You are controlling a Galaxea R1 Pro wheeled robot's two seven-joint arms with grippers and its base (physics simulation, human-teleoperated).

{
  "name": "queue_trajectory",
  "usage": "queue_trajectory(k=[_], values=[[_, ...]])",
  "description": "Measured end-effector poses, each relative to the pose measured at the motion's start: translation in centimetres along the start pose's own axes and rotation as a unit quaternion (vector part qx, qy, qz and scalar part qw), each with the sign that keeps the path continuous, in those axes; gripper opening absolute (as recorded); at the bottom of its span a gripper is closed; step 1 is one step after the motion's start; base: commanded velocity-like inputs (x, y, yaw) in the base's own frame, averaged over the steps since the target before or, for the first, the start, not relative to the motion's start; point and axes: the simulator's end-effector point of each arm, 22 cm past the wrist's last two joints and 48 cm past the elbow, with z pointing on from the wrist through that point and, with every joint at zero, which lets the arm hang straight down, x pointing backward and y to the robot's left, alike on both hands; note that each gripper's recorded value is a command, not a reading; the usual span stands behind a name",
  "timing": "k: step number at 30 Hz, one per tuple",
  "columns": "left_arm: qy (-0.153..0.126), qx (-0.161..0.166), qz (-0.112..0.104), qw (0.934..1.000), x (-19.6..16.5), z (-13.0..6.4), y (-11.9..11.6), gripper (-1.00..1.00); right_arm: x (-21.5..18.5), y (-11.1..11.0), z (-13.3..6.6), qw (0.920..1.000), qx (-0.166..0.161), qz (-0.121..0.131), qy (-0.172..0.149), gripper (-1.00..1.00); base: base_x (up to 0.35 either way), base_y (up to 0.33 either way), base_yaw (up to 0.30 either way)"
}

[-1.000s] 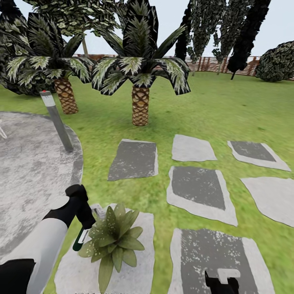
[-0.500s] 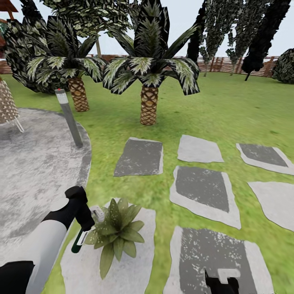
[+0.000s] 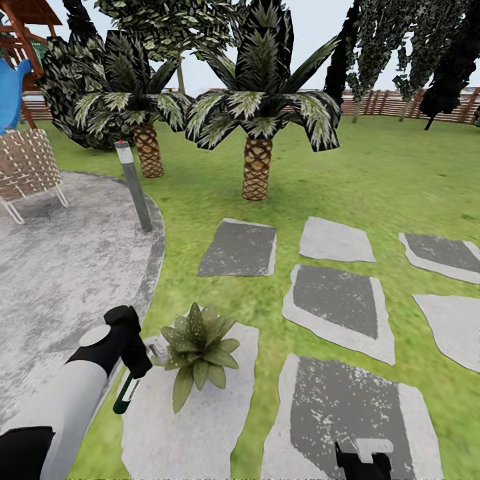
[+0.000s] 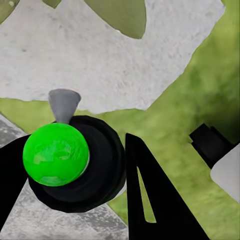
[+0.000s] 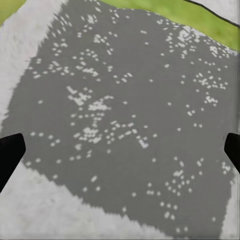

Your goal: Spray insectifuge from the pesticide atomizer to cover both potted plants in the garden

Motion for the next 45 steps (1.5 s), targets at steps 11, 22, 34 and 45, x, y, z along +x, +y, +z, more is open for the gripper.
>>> queue_trajectory(k=[11, 22, 34, 45], values=[[0.012, -0.009, -0.012, 0.9998, 1.1, 1.8, -0.4, -1.00, 0.0, 0.1, 0.0, 1.0000, -0.001, 0.000, 0.000, 1.00, -0.003, -0.001, 0.000], [-0.002, -0.008, -0.007, 0.9999, -1.4, 1.9, -2.0, -1.00, 0.0, 0.3, 0.0, 1.0000, -0.002, 0.000, 0.000, 1.00, 0.000, 0.000, 0.038], [-0.003, -0.008, -0.007, 0.9999, -1.5, 1.9, -2.1, -1.00, 0.0, 0.3, 0.0, 1.0000, -0.002, 0.000, 0.000, 1.00, -0.004, -0.187, 0.145], [-0.004, -0.010, -0.007, 0.9999, -1.6, 1.7, -2.0, -1.00, 0.0, 0.4, -0.1, 1.0000, -0.003, 0.001, 0.001, 1.00, 0.014, -0.120, 0.074]])
